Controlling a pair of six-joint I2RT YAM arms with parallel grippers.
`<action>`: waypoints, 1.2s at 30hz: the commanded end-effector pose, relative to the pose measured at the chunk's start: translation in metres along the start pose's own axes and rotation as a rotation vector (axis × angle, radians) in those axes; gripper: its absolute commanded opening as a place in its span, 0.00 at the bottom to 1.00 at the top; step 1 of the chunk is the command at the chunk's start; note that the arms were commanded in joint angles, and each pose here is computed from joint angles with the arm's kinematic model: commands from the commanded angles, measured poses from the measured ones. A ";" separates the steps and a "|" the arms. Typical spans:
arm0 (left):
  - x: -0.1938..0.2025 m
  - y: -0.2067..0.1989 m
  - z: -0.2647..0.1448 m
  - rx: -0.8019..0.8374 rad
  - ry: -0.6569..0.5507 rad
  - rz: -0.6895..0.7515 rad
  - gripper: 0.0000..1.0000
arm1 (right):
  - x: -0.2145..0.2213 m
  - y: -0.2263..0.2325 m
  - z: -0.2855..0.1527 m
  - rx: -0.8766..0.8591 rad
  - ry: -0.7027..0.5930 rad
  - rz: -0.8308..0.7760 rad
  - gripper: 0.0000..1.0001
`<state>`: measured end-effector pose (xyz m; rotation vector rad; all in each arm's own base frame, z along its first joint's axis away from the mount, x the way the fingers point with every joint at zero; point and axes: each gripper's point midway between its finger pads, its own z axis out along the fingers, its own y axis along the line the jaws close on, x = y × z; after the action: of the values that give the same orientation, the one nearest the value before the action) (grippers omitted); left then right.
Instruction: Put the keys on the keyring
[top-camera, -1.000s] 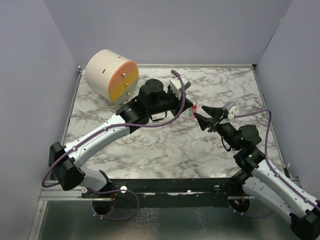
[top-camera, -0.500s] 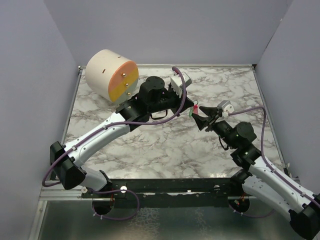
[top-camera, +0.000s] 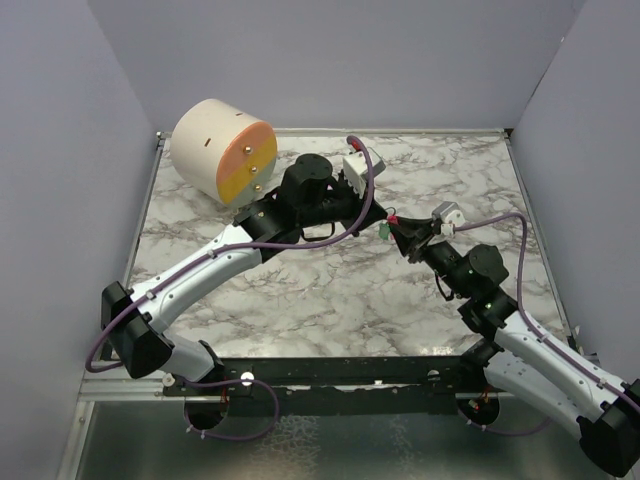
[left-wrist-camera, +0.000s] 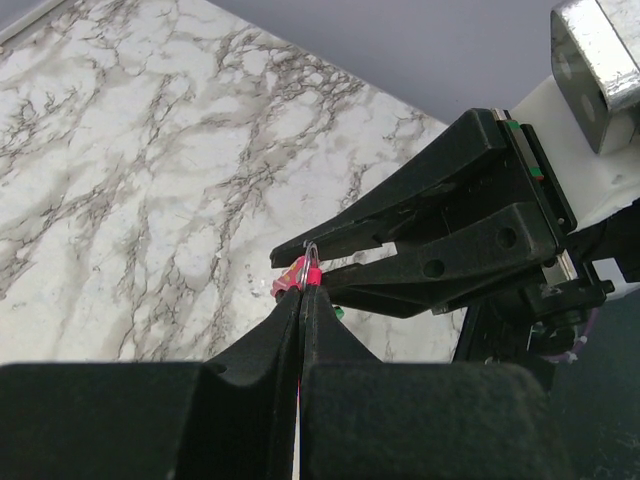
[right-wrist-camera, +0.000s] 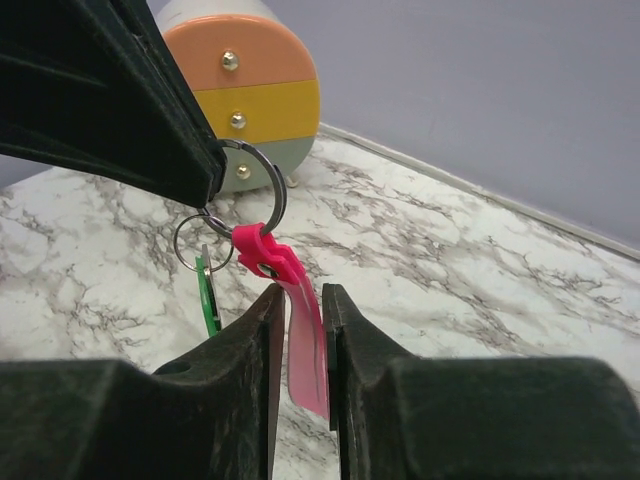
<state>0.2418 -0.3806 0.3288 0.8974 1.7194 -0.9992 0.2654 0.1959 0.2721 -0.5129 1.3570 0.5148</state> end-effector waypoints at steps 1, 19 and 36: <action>-0.011 -0.007 -0.001 0.018 -0.008 -0.007 0.00 | -0.008 -0.009 -0.001 0.055 -0.035 -0.009 0.21; 0.022 0.002 0.004 -0.020 0.126 -0.039 0.00 | -0.008 -0.018 -0.005 0.104 -0.031 -0.021 0.21; 0.003 0.025 0.004 -0.165 0.087 0.006 0.00 | -0.002 -0.017 -0.005 0.103 0.016 0.003 0.20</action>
<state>0.2575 -0.3723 0.3071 0.8676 1.8713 -0.8532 0.2742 0.1782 0.2653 -0.4350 1.4010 0.4279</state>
